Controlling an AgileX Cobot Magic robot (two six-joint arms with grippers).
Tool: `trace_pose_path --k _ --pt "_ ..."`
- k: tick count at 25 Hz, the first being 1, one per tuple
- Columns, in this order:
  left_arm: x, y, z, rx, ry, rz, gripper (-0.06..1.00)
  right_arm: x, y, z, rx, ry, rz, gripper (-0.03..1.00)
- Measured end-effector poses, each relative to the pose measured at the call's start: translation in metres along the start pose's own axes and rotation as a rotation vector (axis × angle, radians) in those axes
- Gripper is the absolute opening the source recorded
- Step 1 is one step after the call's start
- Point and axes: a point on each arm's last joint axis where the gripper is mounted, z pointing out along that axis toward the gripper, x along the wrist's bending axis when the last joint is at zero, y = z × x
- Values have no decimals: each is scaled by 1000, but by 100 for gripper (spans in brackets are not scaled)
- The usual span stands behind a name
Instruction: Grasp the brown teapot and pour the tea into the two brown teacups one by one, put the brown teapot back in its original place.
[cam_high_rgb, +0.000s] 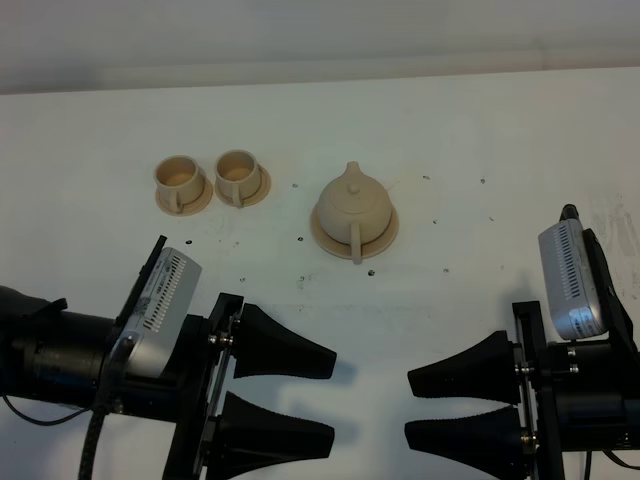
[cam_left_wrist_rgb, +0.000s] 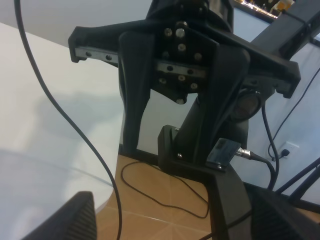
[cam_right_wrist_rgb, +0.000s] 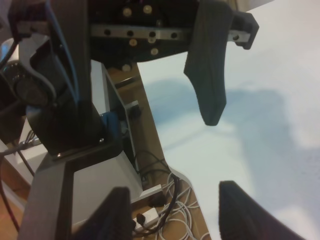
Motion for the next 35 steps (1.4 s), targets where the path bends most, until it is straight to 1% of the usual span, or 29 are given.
trace_pose_path --k 17,21,24,27,30,32,33,35 --pt "0 0 0 -4 2 -2 63 0 0 0 -1 0 0 43" --pt "1 3 0 -32 12 -15 63 0 0 0 -1 0 0 43" --pt "1 4 0 -34 14 -42 63 0 0 0 -1 0 0 43" --pt "0 14 -2 -37 32 -52 63 0 0 0 -1 0 0 43" --pt "-4 30 -6 -27 67 -59 63 -1 0 0 2 -6 2 43" --pt "-9 43 -10 -3 99 -65 63 -2 -1 0 8 -18 8 43" --pt "-13 51 -14 21 124 -56 63 -2 -1 0 11 -25 11 43" --pt "-21 61 -20 70 172 -70 63 -3 -1 0 14 -38 24 43"
